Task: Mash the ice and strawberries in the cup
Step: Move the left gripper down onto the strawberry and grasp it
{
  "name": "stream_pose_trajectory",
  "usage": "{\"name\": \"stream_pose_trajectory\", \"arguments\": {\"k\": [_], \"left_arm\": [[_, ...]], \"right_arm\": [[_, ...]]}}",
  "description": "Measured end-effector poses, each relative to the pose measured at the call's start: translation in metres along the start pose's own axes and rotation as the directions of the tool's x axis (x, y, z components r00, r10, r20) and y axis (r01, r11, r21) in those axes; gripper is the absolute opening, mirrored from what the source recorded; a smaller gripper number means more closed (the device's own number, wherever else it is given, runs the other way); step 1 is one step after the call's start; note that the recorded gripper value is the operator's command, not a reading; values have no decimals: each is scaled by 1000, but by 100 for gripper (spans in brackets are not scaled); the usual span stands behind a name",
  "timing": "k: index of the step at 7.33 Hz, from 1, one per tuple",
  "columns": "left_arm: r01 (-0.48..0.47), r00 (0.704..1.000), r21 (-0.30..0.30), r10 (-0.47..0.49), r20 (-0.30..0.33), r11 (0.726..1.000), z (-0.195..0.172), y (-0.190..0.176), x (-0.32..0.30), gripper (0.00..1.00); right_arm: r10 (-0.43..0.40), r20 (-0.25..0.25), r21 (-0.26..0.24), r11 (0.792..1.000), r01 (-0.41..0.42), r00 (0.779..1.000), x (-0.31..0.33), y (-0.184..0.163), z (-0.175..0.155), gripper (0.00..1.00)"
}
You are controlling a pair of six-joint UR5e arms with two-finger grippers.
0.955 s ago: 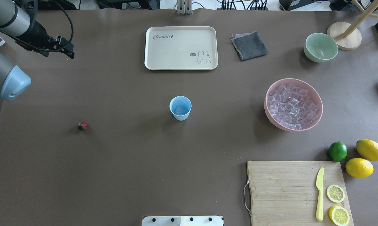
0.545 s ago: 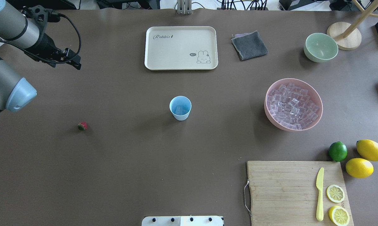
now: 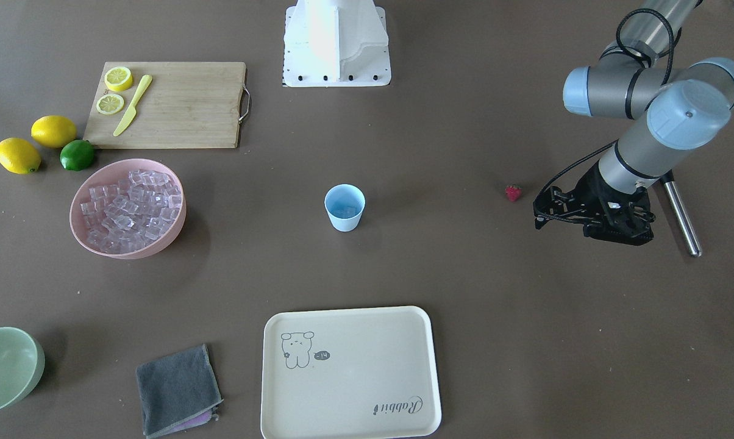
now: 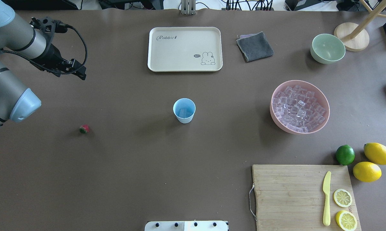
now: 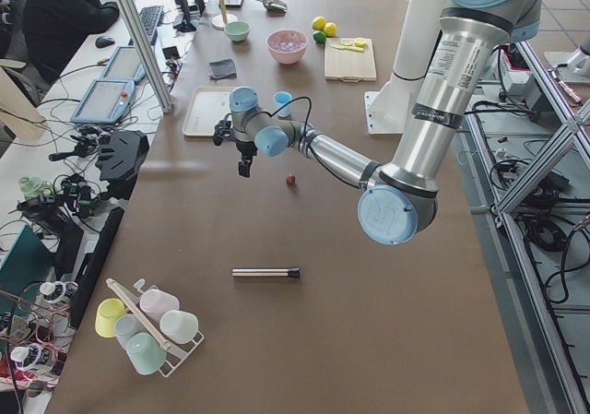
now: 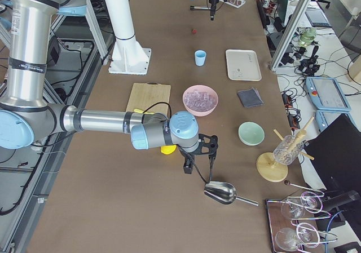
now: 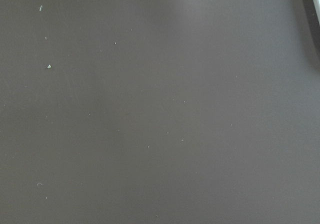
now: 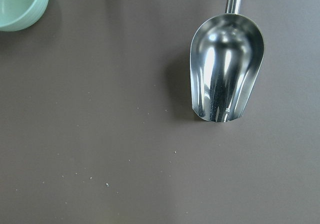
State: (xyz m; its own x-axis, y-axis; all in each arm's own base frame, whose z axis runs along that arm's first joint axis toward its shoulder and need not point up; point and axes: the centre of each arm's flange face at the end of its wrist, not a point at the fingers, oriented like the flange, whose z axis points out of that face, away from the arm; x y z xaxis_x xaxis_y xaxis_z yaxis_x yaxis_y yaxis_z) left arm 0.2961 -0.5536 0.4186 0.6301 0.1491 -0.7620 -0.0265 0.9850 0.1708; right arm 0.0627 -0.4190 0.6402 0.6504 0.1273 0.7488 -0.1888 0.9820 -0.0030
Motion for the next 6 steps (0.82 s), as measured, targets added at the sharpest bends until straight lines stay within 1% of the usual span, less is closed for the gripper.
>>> {"name": "stream_pose_trajectory", "arguments": {"k": [2, 4, 5, 6], "left_arm": [[28, 1000, -12, -28, -13, 1000, 11, 22, 0, 98], [32, 999, -15, -33, -12, 999, 46, 48, 36, 98], [26, 1000, -14, -26, -5, 1000, 61, 61, 52, 98], [23, 1000, -15, -23, -2, 1000, 68, 68, 59, 98]], "right_arm": [[-33, -44, 14, 999, 33, 999, 7, 2, -3, 100], [-98, -84, 0, 995, 99, 992, 19, 11, 1, 100], [-124, -93, -11, 992, 124, 988, 23, 17, 4, 100], [-136, -96, -19, 991, 135, 986, 27, 21, 6, 100]]}}
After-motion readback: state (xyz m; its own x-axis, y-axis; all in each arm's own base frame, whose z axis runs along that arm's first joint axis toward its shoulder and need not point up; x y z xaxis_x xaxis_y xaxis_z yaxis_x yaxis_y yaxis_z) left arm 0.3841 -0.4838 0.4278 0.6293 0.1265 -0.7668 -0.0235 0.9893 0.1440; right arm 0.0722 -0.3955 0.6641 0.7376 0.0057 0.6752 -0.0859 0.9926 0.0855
